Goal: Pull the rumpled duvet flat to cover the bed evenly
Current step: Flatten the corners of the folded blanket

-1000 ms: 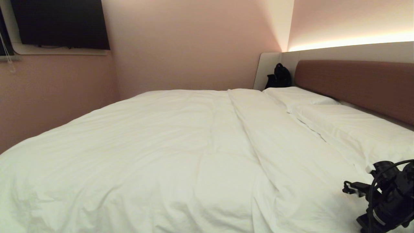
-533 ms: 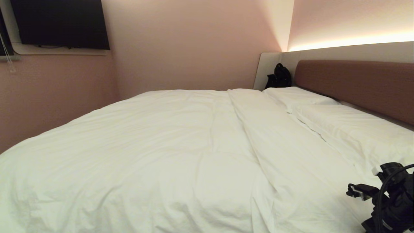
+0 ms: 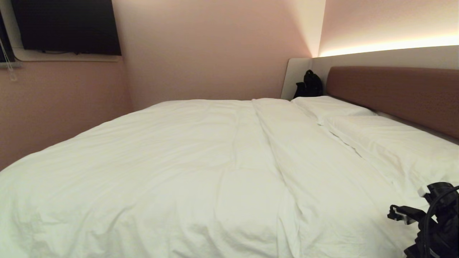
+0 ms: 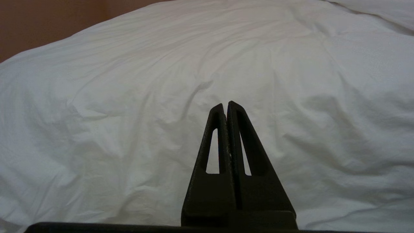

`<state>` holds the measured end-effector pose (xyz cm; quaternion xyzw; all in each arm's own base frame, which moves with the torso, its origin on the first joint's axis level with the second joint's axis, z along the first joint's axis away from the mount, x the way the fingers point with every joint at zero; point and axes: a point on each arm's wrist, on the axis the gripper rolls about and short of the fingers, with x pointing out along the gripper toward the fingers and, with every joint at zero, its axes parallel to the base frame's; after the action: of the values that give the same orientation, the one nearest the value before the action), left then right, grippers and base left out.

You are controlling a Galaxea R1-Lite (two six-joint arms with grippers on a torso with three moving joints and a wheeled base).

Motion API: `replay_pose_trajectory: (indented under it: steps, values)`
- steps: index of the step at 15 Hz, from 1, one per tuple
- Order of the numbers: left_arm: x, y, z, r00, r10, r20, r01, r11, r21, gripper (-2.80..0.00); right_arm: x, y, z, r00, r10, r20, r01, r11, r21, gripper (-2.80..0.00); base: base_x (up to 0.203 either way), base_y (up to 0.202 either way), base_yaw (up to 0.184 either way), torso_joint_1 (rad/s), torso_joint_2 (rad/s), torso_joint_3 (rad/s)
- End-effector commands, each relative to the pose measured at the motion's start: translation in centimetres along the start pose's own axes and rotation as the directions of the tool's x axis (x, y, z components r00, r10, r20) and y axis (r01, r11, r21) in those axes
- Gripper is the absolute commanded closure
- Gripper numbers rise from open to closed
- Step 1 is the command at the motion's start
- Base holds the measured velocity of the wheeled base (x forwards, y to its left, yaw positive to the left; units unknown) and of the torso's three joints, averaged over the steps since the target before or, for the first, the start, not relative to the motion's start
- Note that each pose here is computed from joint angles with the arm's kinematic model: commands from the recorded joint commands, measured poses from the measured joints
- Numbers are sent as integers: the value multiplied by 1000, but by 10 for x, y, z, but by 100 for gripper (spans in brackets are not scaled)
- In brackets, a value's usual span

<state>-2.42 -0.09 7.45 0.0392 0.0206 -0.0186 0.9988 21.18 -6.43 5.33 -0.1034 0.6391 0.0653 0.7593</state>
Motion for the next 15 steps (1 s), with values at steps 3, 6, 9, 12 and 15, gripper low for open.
replay_pose_trajectory:
  steps: [3,6,9,12,15]
  values:
    - [0,0,0,1000,0,0,0,1000,0,0,-30,10,-12,993,-16,119,18,1000,-18,-280,0,0,0,0,0,0]
    - [0,0,0,1000,0,0,0,1000,0,0,-66,23,-30,966,-37,255,45,999,-25,-280,0,0,0,0,0,0]
    - [0,0,0,1000,0,0,0,1000,0,0,-100,34,-44,915,-46,400,47,999,8,0,0,0,0,0,0,0]
    - [0,0,0,1000,0,0,0,1000,0,0,-120,35,-43,868,-35,495,-42,989,143,0,0,0,0,0,0,0]
    - [0,0,0,1000,0,0,0,1000,0,0,-138,35,-41,818,-33,575,-115,969,219,0,0,0,0,0,0,0]
